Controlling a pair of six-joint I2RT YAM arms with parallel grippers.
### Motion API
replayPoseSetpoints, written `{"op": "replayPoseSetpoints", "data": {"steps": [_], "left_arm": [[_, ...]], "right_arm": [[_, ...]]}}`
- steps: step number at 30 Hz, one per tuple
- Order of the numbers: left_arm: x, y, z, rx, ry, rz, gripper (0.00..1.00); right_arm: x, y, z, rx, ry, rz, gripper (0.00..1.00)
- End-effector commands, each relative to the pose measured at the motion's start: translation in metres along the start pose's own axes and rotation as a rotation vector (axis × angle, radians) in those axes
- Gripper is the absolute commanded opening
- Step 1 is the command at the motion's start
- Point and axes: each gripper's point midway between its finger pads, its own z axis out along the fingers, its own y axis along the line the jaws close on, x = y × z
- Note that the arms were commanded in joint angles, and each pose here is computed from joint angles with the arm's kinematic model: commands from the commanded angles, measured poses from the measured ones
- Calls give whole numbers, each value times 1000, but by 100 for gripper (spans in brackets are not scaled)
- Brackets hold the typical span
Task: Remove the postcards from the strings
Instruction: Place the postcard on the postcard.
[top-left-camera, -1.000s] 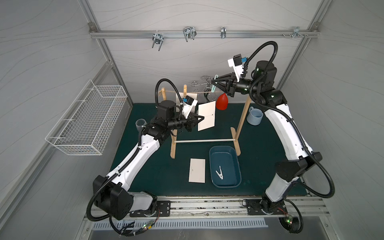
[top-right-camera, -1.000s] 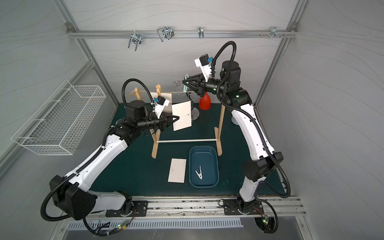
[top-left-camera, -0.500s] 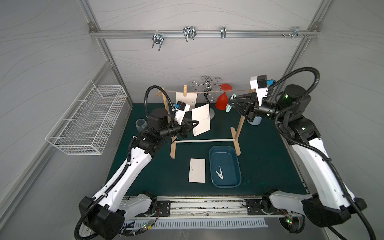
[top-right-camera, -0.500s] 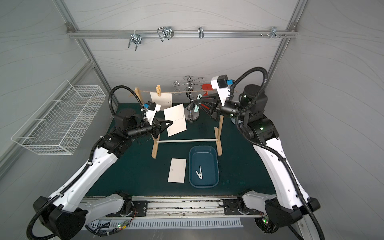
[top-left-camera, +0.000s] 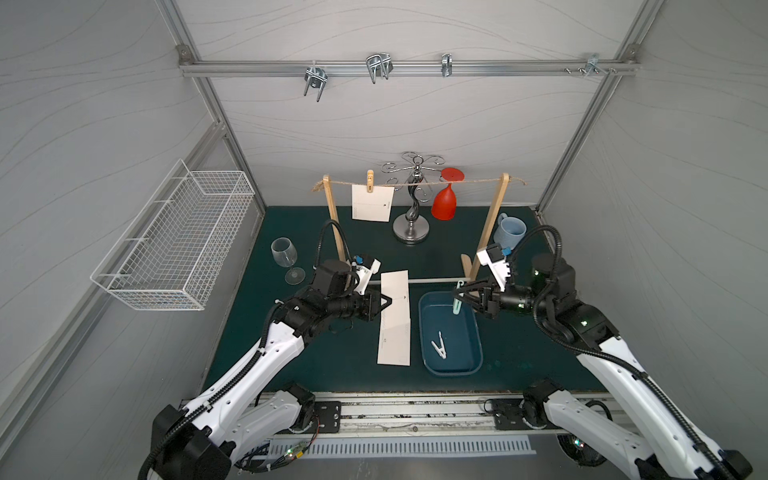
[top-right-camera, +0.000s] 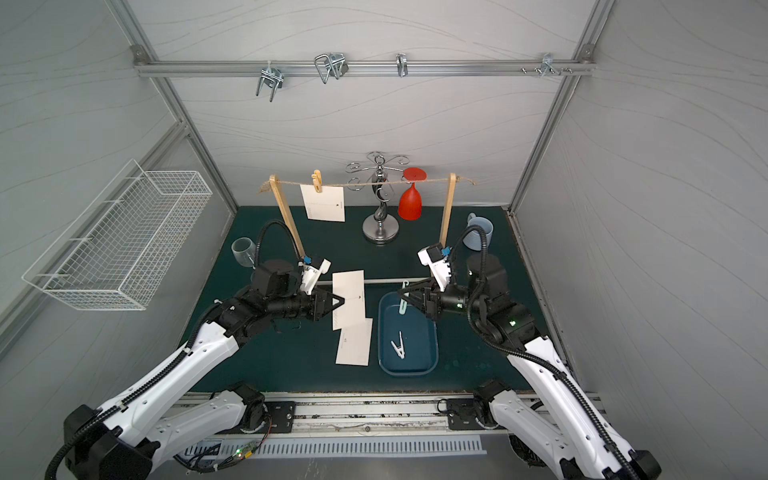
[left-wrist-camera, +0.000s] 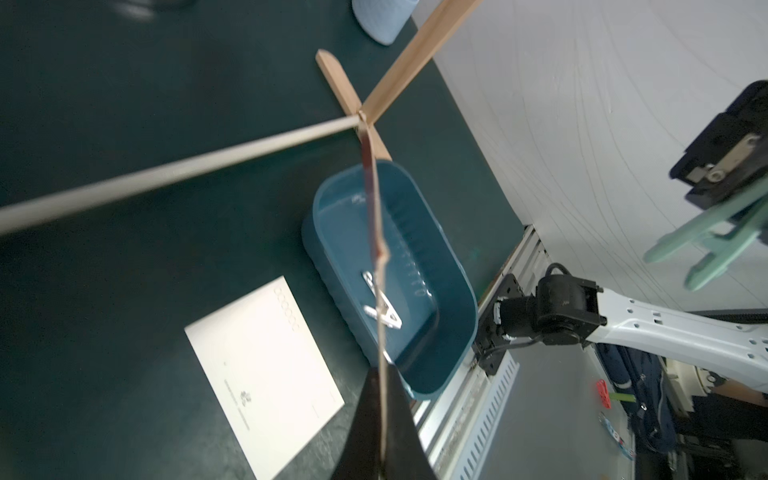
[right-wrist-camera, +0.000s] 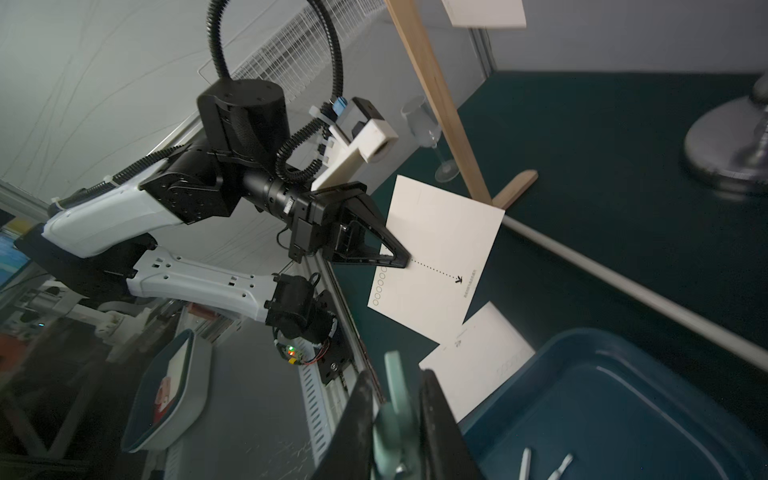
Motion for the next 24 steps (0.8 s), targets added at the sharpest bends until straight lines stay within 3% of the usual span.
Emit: {"op": "replayPoseSetpoints", "data": {"steps": [1, 12, 24], "left_arm": [[23, 9, 9, -35, 45, -120, 0], [84, 49, 30, -107, 143, -328, 4], [98, 66, 47, -134, 178, -367, 14]], "right_arm": [[28, -10, 8, 17, 44, 117, 0], [103, -63, 28, 141, 138, 331, 0], [137, -103, 46, 245, 195, 440, 0]]}}
